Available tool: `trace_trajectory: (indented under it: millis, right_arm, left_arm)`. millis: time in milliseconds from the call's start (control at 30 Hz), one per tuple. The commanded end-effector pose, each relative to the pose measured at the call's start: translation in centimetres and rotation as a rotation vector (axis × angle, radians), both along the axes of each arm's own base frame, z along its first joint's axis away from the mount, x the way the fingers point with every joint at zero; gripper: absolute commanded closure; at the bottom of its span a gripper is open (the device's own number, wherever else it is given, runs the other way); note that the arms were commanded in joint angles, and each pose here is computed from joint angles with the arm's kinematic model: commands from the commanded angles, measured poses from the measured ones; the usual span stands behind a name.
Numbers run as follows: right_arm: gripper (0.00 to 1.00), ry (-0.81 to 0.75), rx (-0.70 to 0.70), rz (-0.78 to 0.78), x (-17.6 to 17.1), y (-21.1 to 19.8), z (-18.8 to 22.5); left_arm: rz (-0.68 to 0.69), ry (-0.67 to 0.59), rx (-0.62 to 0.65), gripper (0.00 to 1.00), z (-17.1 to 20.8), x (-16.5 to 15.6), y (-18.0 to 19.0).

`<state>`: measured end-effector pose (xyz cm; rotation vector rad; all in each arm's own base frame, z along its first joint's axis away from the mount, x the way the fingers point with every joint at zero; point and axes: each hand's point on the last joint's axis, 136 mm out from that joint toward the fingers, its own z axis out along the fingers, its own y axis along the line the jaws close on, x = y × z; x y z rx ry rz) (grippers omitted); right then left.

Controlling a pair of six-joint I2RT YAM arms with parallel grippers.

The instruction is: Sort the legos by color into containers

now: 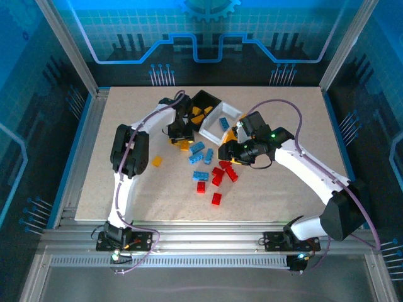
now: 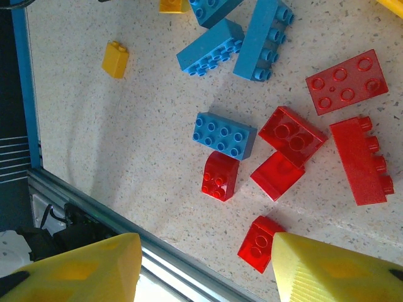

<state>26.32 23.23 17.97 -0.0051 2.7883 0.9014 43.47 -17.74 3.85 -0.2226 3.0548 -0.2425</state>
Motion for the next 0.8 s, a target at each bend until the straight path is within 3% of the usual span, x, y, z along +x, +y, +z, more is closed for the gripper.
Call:
trace_trajectory:
  millis: [0, 500, 767]
  right_arm:
    - [0.41, -0.002, -0.007, -0.001, -0.5, 0.0, 0.1]
    - [0.41, 0.002, -0.015, 0.000, -0.2, 0.1, -0.1]
    - [0.42, 0.005, -0.013, 0.001, -0.2, 0.2, -0.4]
  left_arm:
    - [-0.032, 0.024, 0.048, 0.52, -0.6, -0.1, 0.2]
    - [-0.055, 0.073, 0.148, 0.53, -2.8, -0.2, 1.0]
    - [-0.082, 0.071, 0.145, 0.57, -2.9, -1.4, -0.9]
